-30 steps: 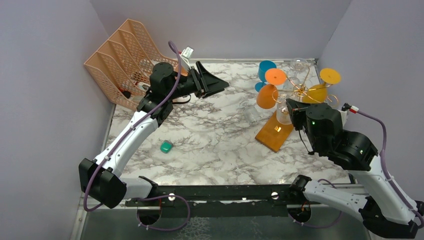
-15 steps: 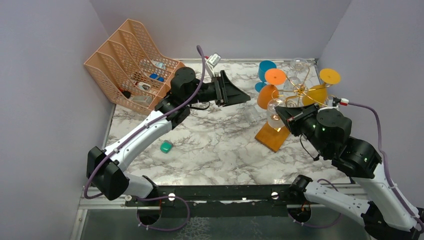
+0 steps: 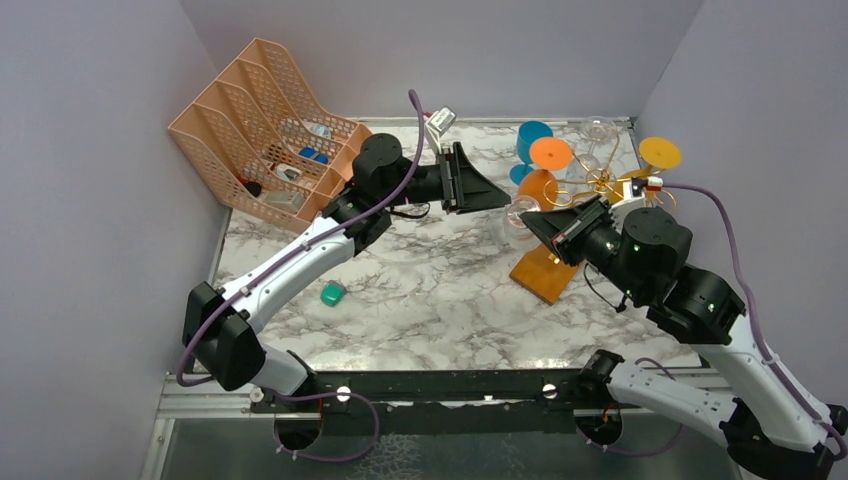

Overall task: Place the wine glass upside down on the wine glass rack
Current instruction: Turn the wine glass upside down at the wine rack.

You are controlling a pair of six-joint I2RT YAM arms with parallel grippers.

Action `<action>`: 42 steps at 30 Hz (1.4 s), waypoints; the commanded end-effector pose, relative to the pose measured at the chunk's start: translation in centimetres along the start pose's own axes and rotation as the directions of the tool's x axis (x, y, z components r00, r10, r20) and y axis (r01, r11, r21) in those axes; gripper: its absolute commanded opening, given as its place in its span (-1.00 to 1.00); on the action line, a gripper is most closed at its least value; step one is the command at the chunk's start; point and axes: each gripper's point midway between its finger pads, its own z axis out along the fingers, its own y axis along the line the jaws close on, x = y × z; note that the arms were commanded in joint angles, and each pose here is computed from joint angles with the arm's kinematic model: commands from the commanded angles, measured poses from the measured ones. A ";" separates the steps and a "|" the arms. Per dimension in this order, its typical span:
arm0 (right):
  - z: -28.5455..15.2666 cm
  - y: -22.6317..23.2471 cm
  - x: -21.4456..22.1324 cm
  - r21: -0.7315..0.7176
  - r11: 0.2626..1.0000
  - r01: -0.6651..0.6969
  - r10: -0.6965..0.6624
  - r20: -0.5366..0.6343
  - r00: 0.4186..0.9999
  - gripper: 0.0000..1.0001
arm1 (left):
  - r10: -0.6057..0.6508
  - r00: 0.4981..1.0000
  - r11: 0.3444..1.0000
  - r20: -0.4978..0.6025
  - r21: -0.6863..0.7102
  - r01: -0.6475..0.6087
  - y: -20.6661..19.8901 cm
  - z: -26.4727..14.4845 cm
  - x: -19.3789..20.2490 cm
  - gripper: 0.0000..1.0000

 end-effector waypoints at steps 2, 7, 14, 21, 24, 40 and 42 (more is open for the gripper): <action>-0.4 3.9 -0.4 -0.150 0.989 -0.010 0.010 -0.005 1.000 -0.98 | 0.037 0.998 0.997 -0.044 0.077 -0.033 -2.2 0.4 0.3 -0.07; 0.1 3.9 0.3 -0.149 0.989 -0.009 0.004 -0.032 0.999 -0.98 | 0.043 0.997 0.995 -0.061 0.090 -0.038 -2.4 0.3 0.8 -0.19; 0.5 3.6 0.9 -0.152 0.988 0.003 -0.010 -0.050 0.999 -0.98 | 0.050 0.996 0.994 -0.070 0.105 -0.043 -2.7 0.1 1.1 -0.86; -0.3 2.3 1.1 -0.112 0.984 0.136 -0.144 -0.070 0.987 -0.63 | 0.050 0.997 0.994 -0.054 0.105 -0.044 -3.1 -0.5 1.2 -1.00; -0.8 1.6 1.2 -0.103 0.977 0.187 -0.196 -0.078 0.978 -0.28 | 0.043 0.998 0.994 -0.048 0.099 -0.038 -2.9 -0.6 1.3 -1.00; -3.1 1.6 0.4 -0.155 0.801 0.579 -0.595 -0.097 0.798 0.40 | -0.034 0.998 0.999 -0.046 0.041 0.036 -1.3 -1.2 1.7 -1.00; -2.7 2.7 0.0 -0.179 0.724 0.667 -0.686 -0.083 0.722 0.41 | -0.048 0.998 0.999 -0.044 0.019 0.049 -0.8 -1.3 1.6 -1.00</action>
